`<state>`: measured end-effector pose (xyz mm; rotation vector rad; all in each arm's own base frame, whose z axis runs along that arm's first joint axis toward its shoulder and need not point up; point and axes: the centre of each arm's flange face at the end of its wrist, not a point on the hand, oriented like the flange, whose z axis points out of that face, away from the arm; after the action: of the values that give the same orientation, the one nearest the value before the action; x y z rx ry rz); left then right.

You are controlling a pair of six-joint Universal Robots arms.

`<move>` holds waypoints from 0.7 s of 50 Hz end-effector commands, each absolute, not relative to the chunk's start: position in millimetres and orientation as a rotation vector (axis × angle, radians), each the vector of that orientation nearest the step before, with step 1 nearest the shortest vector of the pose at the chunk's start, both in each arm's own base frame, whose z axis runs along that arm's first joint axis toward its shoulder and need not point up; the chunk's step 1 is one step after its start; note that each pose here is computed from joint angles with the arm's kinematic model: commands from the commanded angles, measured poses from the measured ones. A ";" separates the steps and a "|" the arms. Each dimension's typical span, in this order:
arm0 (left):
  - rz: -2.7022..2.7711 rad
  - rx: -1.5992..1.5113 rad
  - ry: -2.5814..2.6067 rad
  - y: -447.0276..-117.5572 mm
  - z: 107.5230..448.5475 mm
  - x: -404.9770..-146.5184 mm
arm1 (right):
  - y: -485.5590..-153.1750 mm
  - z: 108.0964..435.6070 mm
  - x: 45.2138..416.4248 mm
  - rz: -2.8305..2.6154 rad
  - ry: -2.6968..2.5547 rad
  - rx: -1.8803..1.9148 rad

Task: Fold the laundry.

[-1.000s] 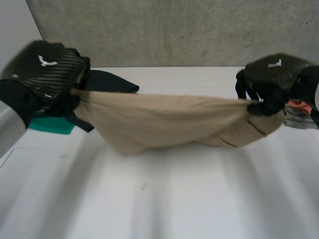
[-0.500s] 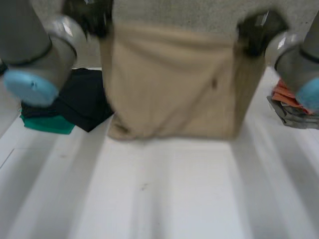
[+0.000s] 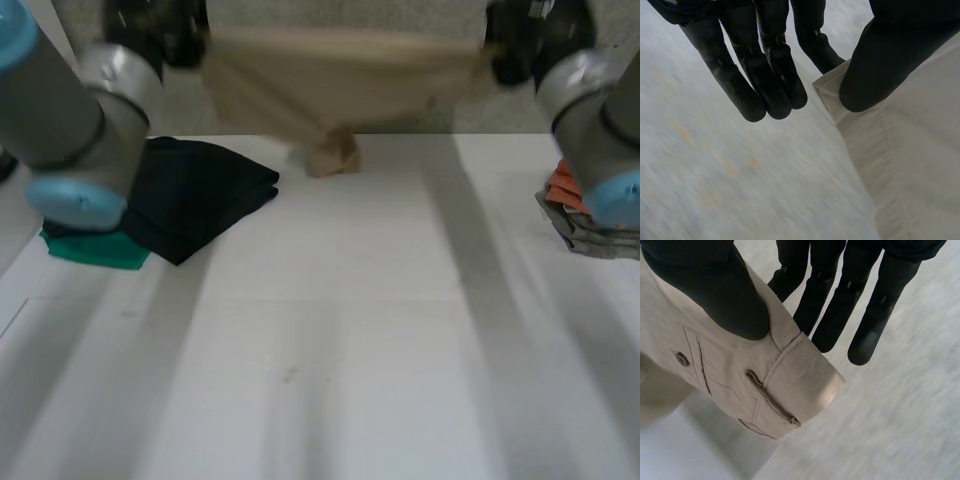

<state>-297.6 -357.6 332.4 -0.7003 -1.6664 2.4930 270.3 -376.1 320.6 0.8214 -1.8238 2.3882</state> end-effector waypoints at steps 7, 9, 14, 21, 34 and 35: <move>1.939 -1.135 -2.153 -297.1 162.7 -295.3 | -326.0 157.8 247.8 1.794 -2.280 1.149; 1.883 -1.189 -2.196 -281.5 162.1 -292.0 | -318.1 151.3 244.4 1.744 -2.289 1.188; 1.786 -1.250 -2.279 -250.7 176.4 -284.0 | -298.7 159.8 240.2 1.677 -2.284 1.286; 1.555 -1.360 -2.431 -198.7 196.3 -268.3 | -251.8 184.6 224.9 1.397 -2.314 1.521; 1.025 -1.699 -2.485 -103.2 192.1 -261.7 | -193.2 194.3 192.6 0.867 -2.283 1.944; 1.032 -1.696 -2.483 -103.3 192.6 -262.7 | -193.1 193.9 192.9 0.877 -2.285 1.945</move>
<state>-258.3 -124.7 194.8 -1.6192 -2.5118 1.1279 197.7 -200.9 196.0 1.8536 -2.3151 0.9239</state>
